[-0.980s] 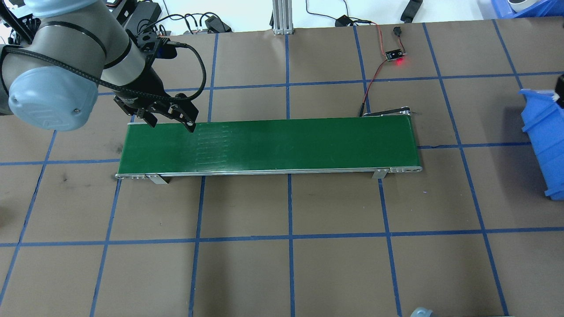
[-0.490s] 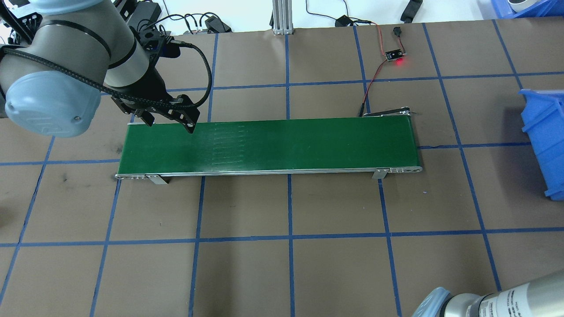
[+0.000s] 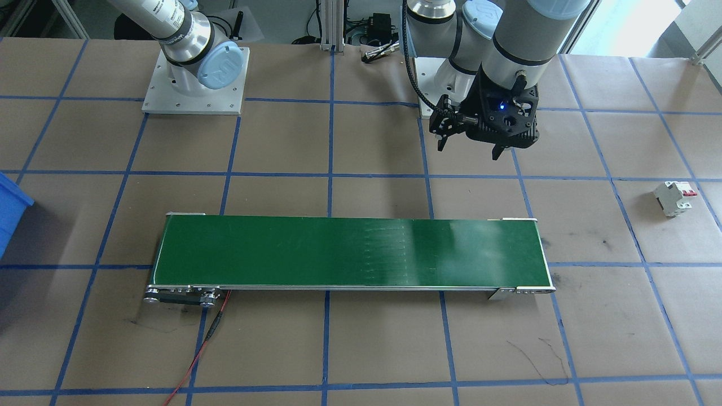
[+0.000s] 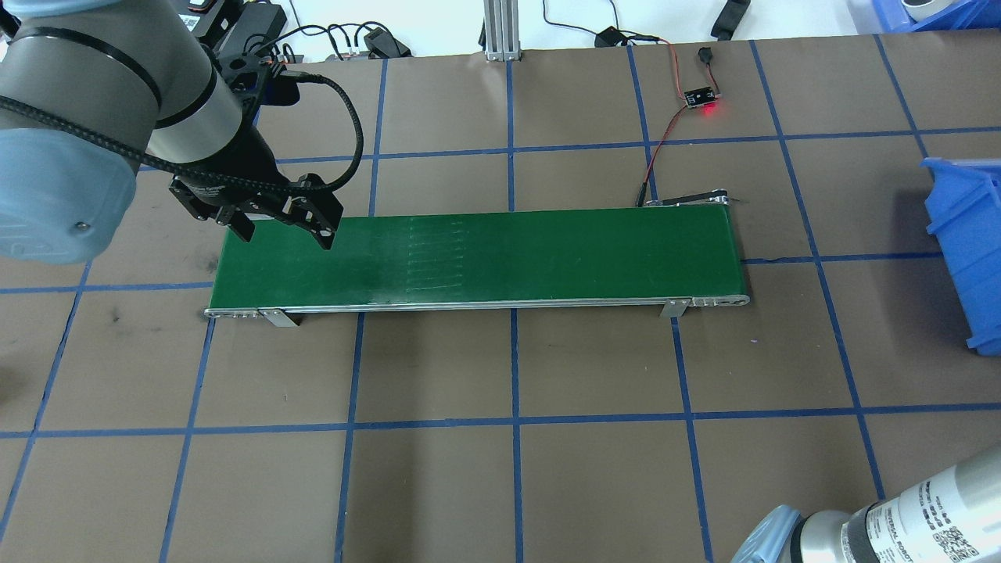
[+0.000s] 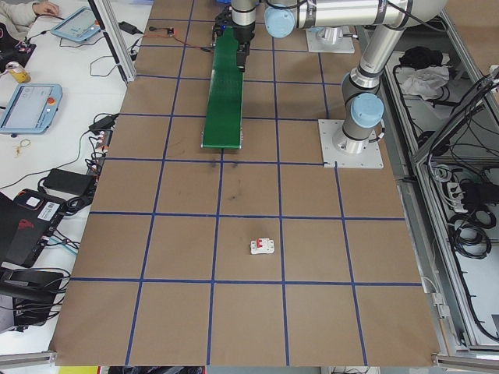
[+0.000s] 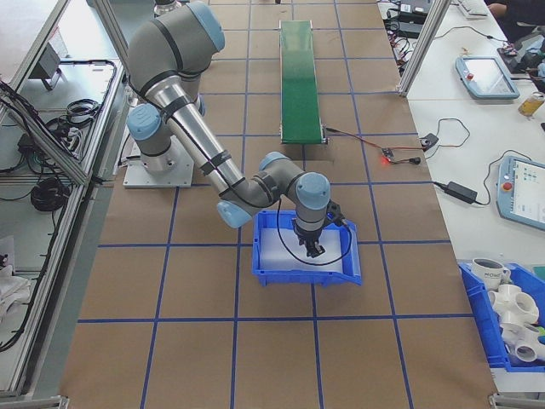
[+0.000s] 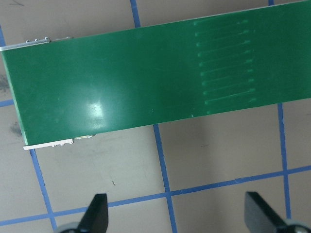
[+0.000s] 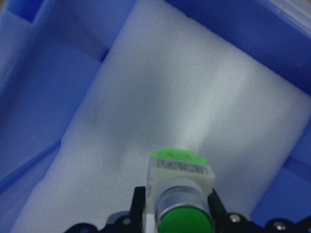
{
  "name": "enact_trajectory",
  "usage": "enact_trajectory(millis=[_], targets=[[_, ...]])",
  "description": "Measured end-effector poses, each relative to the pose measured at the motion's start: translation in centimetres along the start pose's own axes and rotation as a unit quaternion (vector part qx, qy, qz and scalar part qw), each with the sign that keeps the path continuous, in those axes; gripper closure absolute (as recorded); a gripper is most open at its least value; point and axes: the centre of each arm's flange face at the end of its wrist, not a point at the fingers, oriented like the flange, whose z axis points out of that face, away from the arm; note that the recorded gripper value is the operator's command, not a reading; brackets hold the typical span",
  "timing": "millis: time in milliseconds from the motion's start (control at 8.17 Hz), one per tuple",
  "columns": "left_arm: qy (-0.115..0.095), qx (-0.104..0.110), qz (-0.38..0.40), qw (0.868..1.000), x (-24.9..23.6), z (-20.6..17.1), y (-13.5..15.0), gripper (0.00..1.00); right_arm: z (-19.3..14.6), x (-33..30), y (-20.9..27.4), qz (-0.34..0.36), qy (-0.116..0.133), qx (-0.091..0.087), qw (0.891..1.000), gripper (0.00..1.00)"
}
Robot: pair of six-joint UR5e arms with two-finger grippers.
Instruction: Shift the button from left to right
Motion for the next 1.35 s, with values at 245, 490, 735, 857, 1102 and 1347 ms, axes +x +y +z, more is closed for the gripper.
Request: enact_trajectory(millis=[245,490,735,857,1102,1347], targets=[[0.000,-0.004,-0.009,1.000,-0.6,-0.2,0.1,0.00,2.5,0.0,0.1,-0.006,-0.011,-0.005,1.000,0.14],[0.002,-0.006,-0.014,1.000,-1.0,0.0,-0.4,0.00,2.4,-0.1,0.1,-0.009,-0.009,-0.005,1.000,0.06],[0.001,-0.007,-0.018,1.000,-1.1,0.2,-0.7,0.00,-0.8,-0.3,0.2,-0.008,0.009,0.000,1.000,0.00],[0.001,-0.003,-0.019,1.000,-1.1,0.1,-0.8,0.00,-3.5,-0.9,0.4,-0.006,0.013,0.003,1.000,0.00],[0.000,0.002,-0.019,1.000,-1.1,0.1,-1.0,0.00,-10.1,-3.4,0.9,0.003,0.008,0.003,1.000,0.00],[-0.001,0.004,-0.019,1.000,-1.1,0.1,-1.0,0.00,-17.8,-8.3,1.2,0.056,-0.010,0.002,0.998,0.00]])
